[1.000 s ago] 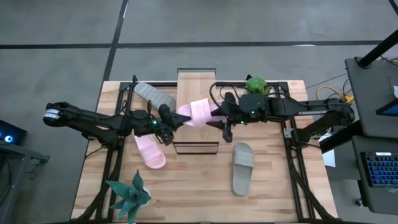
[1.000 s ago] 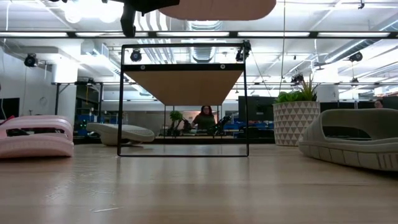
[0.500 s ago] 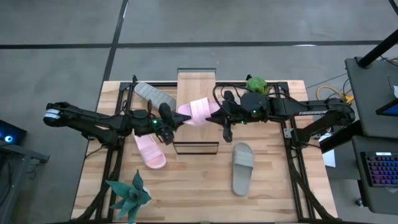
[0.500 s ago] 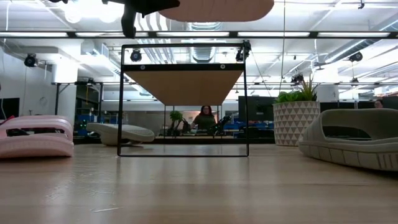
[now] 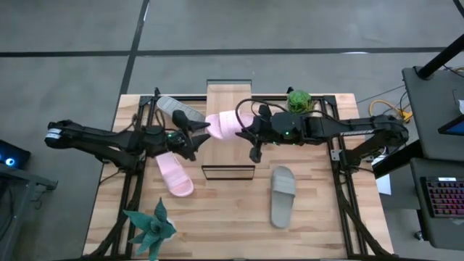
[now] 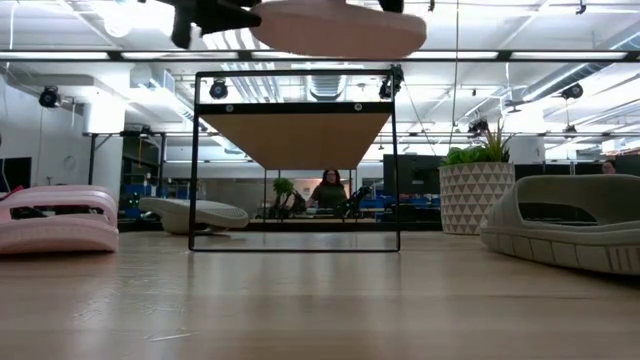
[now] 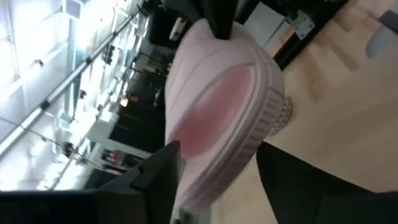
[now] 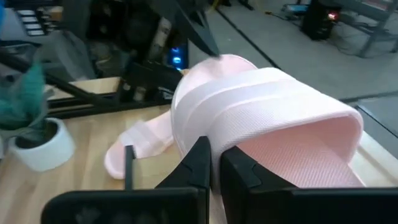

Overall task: Pick and place slides into the shelf
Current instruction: Put the right pink slipper on the shelf

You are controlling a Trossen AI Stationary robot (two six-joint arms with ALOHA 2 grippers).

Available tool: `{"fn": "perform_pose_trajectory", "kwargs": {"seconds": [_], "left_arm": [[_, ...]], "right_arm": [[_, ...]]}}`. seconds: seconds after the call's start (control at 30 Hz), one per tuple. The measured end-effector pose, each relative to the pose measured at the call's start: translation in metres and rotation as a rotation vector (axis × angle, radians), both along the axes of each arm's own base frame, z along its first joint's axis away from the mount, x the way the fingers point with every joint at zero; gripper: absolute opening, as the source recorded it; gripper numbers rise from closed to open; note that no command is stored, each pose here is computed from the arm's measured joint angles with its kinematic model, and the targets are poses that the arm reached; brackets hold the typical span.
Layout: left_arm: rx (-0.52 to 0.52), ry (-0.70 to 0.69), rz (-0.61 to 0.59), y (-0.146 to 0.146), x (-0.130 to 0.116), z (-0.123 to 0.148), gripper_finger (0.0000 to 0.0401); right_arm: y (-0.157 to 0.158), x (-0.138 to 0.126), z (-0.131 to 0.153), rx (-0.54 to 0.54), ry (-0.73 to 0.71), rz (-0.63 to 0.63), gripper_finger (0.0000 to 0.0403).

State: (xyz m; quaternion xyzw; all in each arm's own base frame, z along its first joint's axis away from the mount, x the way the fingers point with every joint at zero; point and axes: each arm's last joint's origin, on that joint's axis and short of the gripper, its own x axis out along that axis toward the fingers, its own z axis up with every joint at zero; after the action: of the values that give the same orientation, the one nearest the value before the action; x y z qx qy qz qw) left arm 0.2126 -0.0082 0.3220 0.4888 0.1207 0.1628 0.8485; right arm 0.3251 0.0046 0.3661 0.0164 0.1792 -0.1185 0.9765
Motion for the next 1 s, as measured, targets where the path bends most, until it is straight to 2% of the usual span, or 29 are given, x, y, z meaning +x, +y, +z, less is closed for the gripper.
{"fn": "perform_pose_trajectory", "kwargs": {"seconds": [0.1, 0.27, 0.4, 0.5, 0.63, 0.83, 1.0], "left_arm": [[-0.057, -0.019, 0.002, 0.001, -0.014, 0.005, 0.0208], [-0.171, -0.126, -0.001, 0.003, -0.034, 0.015, 0.0210], [-0.312, -0.229, -0.010, 0.004, -0.046, 0.021, 0.0210], [-0.373, -0.254, -0.015, 0.005, -0.050, 0.020, 0.0210], [-0.402, -0.272, -0.012, 0.005, -0.054, 0.019, 0.0211], [-0.404, -0.286, -0.011, 0.006, -0.056, 0.020, 0.0211], [-0.403, -0.299, -0.010, 0.006, -0.059, 0.022, 0.0211]], "right_arm": [[0.001, 0.003, -0.004, 0.009, 0.007, -0.017, 0.0009], [0.008, 0.008, -0.010, 0.038, 0.007, -0.071, 0.0009], [0.019, 0.012, -0.014, 0.051, 0.008, -0.046, 0.0009], [0.030, 0.014, -0.017, 0.056, 0.003, -0.020, 0.0009], [0.039, 0.020, -0.025, 0.071, -0.021, 0.001, 0.0009], [0.043, 0.036, -0.053, 0.069, 0.035, 0.002, 0.0009], [0.044, 0.047, -0.066, 0.069, 0.043, 0.003, 0.0009]]}}
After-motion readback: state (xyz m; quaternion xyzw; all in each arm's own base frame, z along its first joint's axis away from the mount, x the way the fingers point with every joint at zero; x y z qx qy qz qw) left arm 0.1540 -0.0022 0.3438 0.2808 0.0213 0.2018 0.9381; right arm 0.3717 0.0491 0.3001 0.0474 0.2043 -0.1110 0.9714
